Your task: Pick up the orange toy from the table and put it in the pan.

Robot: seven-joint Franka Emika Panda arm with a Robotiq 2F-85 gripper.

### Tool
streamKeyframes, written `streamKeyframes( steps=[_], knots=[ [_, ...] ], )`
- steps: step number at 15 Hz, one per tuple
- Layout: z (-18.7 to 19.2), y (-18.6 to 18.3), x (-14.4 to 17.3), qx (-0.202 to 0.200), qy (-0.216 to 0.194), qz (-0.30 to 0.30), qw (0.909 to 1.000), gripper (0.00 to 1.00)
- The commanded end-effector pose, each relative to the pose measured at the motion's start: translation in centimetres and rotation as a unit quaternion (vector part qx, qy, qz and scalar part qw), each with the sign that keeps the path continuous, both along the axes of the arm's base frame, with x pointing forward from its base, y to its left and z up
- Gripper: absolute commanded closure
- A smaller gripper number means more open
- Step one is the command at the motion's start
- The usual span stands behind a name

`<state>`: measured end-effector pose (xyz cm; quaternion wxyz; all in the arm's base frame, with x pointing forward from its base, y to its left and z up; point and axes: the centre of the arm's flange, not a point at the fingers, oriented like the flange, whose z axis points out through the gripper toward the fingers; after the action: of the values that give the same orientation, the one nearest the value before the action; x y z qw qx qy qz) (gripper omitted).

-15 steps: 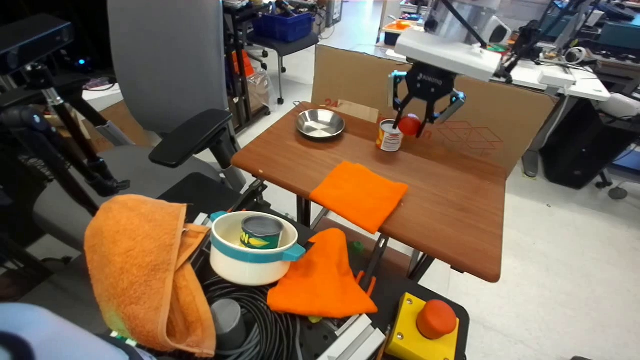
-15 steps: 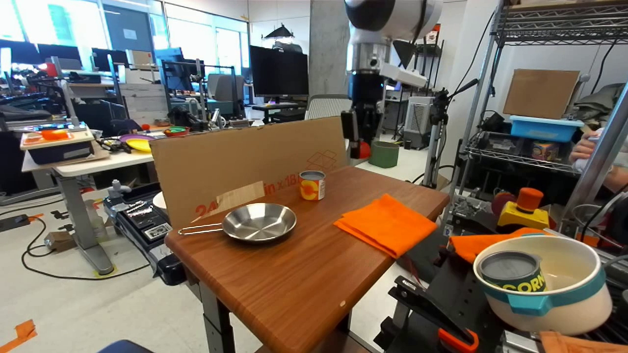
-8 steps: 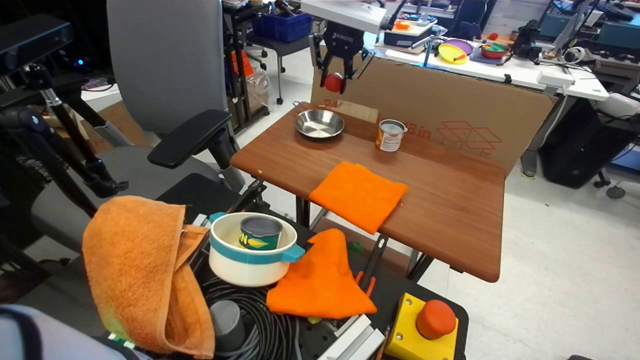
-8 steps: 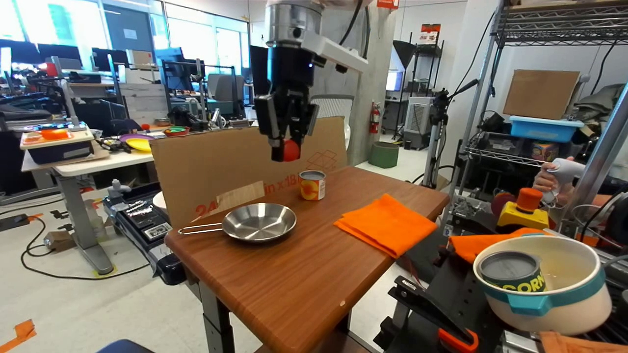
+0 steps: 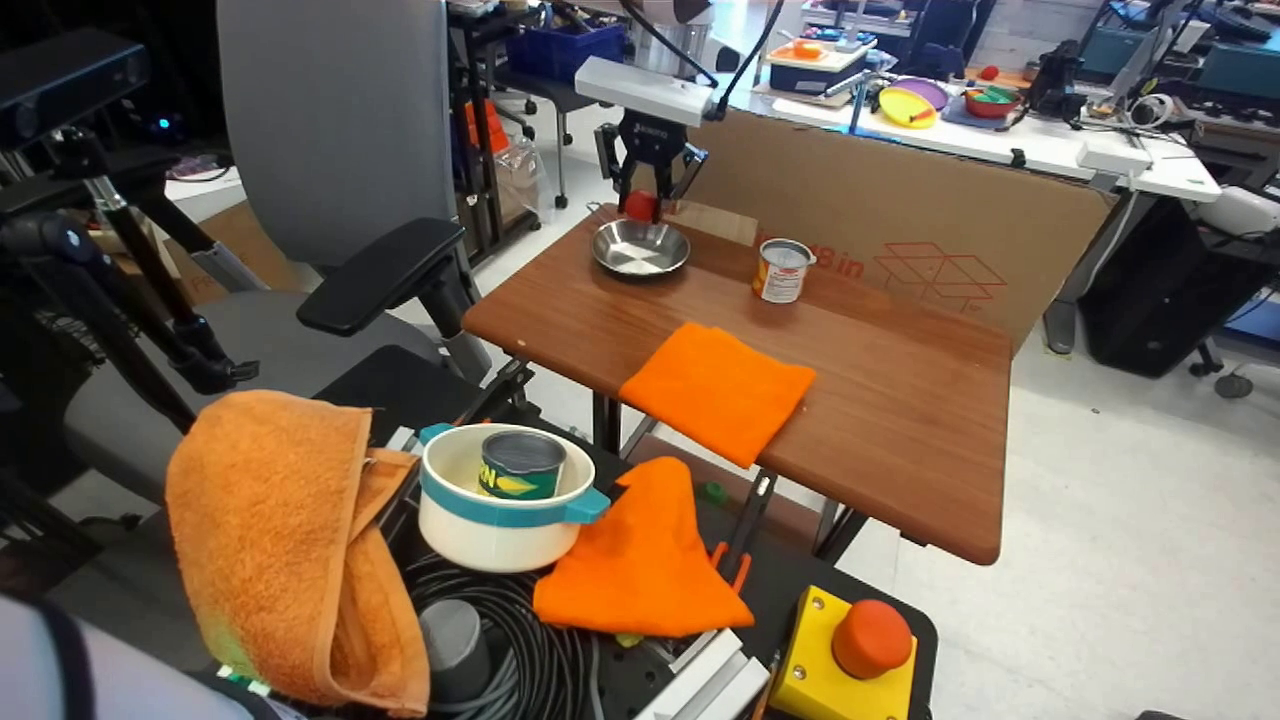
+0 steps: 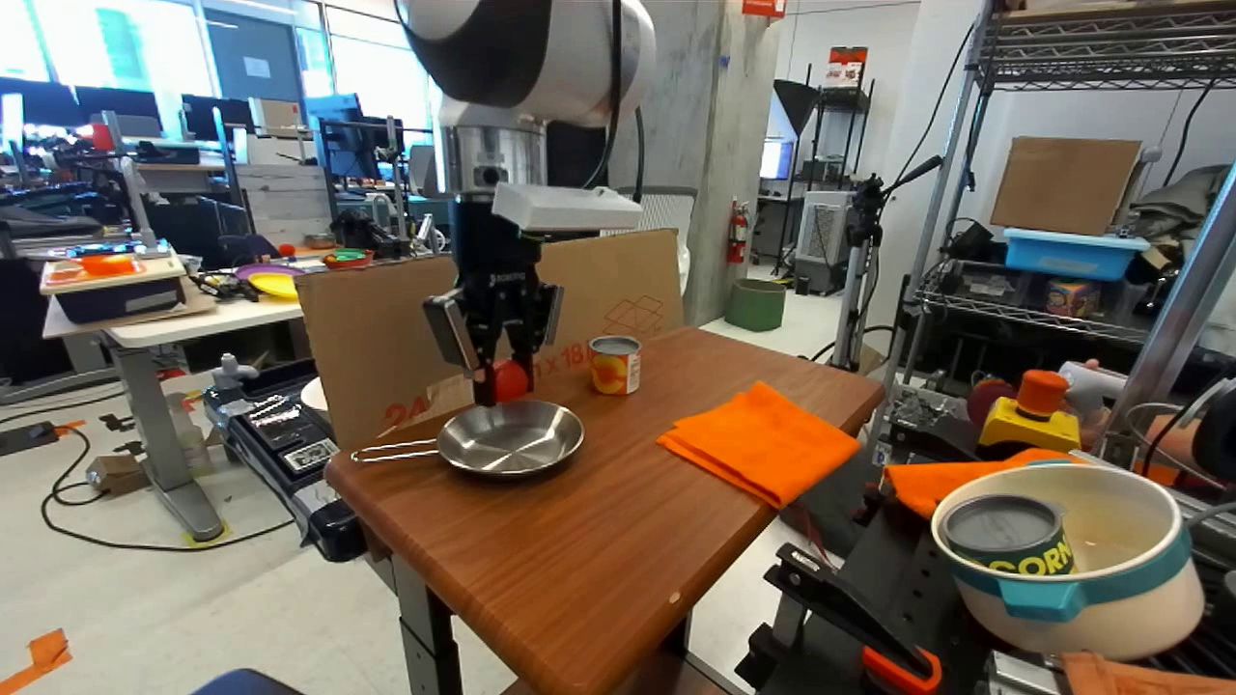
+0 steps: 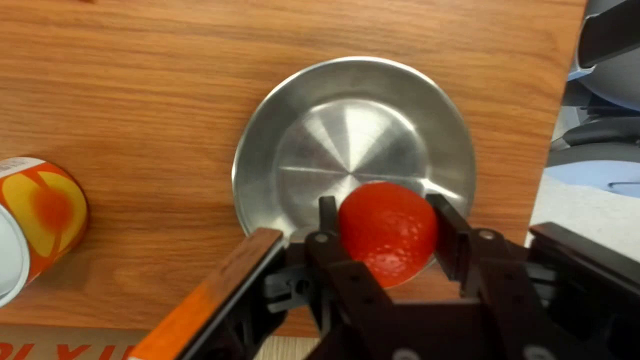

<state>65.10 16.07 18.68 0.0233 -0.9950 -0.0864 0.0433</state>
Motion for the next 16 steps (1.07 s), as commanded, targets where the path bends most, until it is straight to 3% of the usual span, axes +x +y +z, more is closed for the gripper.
streamKeyframes(
  steps=[1, 7, 8, 9, 13, 16],
  knots=[
    [-2.9, 0.4, 3.2, -0.023, 0.019, -0.007, 0.9995, 0.79],
    [-5.6, 1.2, 3.1, -0.033, 0.055, -0.002, 0.9979, 0.79],
    [-5.7, 1.4, 3.0, -0.035, 0.059, -0.001, 0.9976, 0.42],
    [-5.5, 1.5, 2.9, -0.037, 0.061, -0.001, 0.9974, 0.28],
    [-1.8, 1.9, 1.4, -0.016, 0.069, 0.019, 0.9973, 0.01],
    [4.4, 1.8, -1.3, 0.019, 0.074, 0.031, 0.9966, 0.0]
  ],
)
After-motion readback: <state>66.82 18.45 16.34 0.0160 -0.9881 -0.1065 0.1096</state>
